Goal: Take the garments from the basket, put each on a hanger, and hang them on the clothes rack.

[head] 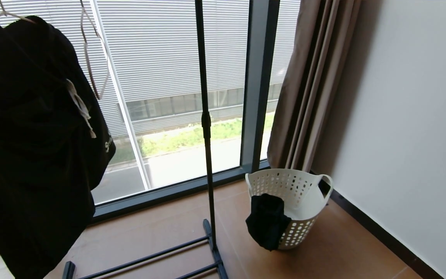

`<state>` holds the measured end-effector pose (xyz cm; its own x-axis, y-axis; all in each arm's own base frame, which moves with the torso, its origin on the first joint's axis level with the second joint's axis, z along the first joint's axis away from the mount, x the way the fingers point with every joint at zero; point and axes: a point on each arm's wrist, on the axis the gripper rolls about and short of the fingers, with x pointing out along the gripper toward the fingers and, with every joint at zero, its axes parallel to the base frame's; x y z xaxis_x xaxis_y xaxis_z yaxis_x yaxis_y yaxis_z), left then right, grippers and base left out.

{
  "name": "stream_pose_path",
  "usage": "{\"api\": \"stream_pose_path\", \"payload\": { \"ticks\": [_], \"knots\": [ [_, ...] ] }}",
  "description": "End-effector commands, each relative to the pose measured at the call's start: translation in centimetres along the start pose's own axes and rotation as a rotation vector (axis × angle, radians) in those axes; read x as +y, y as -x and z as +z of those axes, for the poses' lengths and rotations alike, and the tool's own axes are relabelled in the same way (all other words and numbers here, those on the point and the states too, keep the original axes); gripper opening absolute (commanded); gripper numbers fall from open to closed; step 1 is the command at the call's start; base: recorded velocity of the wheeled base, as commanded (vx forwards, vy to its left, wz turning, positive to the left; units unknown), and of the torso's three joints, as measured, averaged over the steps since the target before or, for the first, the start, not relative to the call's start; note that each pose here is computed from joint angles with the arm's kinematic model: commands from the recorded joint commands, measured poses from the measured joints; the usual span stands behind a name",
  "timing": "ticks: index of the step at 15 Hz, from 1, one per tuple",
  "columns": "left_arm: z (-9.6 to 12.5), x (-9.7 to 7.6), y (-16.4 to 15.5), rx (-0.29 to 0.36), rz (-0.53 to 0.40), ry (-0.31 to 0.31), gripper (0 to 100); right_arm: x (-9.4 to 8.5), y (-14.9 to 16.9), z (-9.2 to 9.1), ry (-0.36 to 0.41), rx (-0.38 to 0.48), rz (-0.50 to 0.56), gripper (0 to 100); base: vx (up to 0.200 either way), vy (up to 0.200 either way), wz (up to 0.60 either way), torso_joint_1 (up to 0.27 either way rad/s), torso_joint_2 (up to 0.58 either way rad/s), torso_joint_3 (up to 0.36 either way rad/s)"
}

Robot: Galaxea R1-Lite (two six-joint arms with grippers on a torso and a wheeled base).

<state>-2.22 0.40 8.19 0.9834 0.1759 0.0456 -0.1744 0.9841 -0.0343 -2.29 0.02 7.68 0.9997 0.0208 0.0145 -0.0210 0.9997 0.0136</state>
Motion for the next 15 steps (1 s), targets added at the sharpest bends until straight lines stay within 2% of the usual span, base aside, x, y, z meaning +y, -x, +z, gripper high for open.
{"api": "stream_pose_path", "payload": {
  "ticks": [1, 3, 8, 11, 15],
  "knots": [
    [0.0, 0.0, -0.01, 0.002, 0.0, -0.002, 100, 0.0, -0.01, 0.01, 0.0, 0.001, 0.001, 100, 0.0, -0.2, 0.0, 0.007, 0.0, 0.007],
    [0.0, 0.0, -0.01, 0.002, 0.0, 0.001, 100, 0.0, -0.01, 0.01, 0.0, 0.001, 0.001, 100, 0.0, -0.2, 0.0, -0.007, 0.0, 0.0],
    [0.0, 0.0, -0.01, 0.002, 0.001, 0.001, 100, 0.0, -0.01, 0.01, 0.0, 0.001, 0.001, 100, 0.2, 0.0, 0.0, -0.002, 0.0, 0.003],
    [0.0, 0.0, -0.01, 0.002, 0.0, 0.001, 100, 0.0, -0.01, 0.01, -0.002, 0.001, -0.001, 100, 0.2, 0.2, 0.0, 0.007, 0.0, 0.001],
    [0.0, 0.02, -0.01, 0.002, 0.009, 0.009, 100, 0.0, -0.01, 0.01, -0.002, 0.001, -0.001, 100, 0.0, 0.0, 0.0, 0.0, 0.0, 0.0]
  ]
}}
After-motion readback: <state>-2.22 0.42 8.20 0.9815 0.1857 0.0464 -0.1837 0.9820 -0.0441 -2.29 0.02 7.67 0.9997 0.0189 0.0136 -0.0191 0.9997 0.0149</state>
